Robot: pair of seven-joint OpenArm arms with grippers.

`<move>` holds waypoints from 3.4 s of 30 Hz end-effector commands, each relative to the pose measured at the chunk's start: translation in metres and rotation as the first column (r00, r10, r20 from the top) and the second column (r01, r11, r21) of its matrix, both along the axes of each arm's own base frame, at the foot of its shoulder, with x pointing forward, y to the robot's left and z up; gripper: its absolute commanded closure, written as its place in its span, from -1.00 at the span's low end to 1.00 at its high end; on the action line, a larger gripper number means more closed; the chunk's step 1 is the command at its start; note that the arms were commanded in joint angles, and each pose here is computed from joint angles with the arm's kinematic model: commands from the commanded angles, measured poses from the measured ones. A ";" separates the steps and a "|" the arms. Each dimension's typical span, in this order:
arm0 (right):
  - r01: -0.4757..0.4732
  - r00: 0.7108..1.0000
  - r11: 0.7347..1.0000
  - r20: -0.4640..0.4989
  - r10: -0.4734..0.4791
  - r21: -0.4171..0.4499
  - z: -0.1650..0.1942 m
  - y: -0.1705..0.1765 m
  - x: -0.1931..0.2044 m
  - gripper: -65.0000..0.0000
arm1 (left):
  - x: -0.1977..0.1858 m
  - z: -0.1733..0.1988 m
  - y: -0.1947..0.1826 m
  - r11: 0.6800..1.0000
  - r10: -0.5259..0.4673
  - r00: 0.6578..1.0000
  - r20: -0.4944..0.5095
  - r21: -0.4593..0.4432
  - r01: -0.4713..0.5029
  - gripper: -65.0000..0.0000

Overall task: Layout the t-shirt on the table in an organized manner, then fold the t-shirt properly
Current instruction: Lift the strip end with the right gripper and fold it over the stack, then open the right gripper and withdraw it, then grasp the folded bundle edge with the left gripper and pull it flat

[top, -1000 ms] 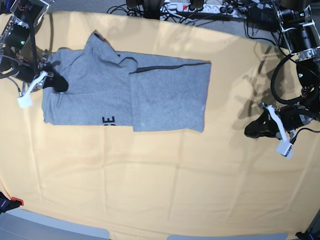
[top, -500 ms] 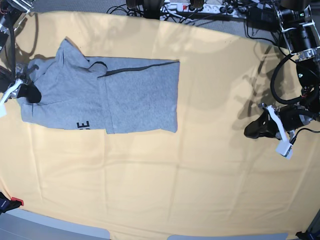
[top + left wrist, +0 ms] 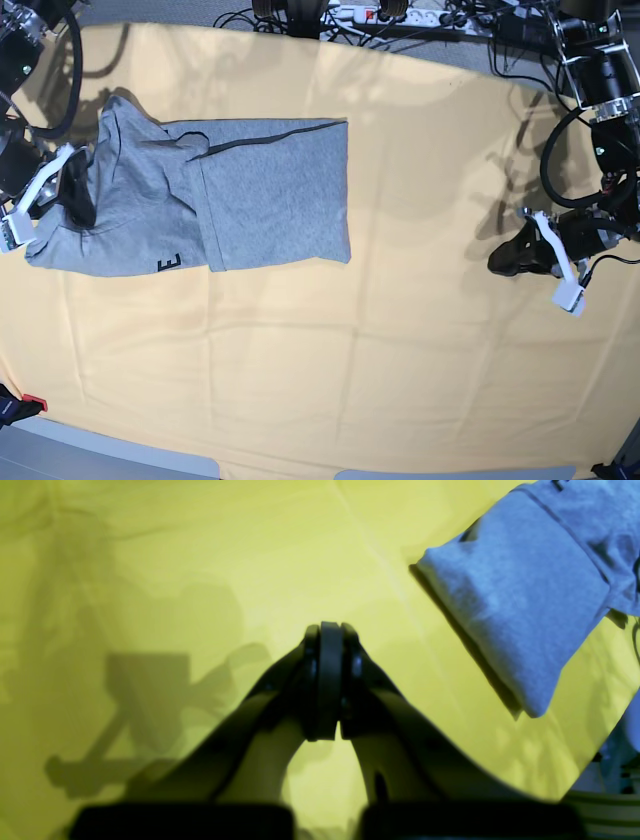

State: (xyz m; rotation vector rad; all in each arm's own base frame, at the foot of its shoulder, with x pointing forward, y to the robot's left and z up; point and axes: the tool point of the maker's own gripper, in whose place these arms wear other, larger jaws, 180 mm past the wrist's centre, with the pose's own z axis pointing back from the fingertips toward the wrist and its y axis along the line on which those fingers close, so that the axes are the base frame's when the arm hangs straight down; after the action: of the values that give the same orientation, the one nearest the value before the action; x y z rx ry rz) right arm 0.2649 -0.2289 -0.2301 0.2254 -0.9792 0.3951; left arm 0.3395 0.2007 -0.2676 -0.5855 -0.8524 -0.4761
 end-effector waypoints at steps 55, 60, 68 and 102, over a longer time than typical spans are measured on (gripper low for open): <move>-0.677 0.731 0.726 0.219 0.646 0.117 0.034 0.276 -0.020 -0.30 | -0.001 -0.001 -0.009 1.000 0.000 1.000 0.015 -0.027 0.000 1.00; -0.639 0.764 0.767 0.172 0.622 0.064 0.021 0.268 -0.014 -0.20 | -0.001 -0.001 -0.009 1.000 0.001 1.000 0.014 -0.027 0.000 1.00; -0.641 0.764 0.764 0.158 0.626 0.071 0.017 0.266 -0.018 -0.20 | -0.001 -0.001 -0.009 1.000 0.000 1.000 0.015 -0.029 0.000 1.00; -0.208 0.977 0.964 -0.009 0.212 0.166 -0.027 0.134 -0.021 -0.20 | -0.014 0.041 -0.210 0.769 -0.638 0.758 0.133 0.172 0.616 1.00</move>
State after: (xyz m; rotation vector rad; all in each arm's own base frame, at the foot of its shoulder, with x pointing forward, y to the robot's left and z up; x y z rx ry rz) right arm 0.2401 -0.0986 -0.2700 0.4720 -0.9109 0.4902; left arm 0.3185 -0.0064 -0.2463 -0.7136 -0.7155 -1.2000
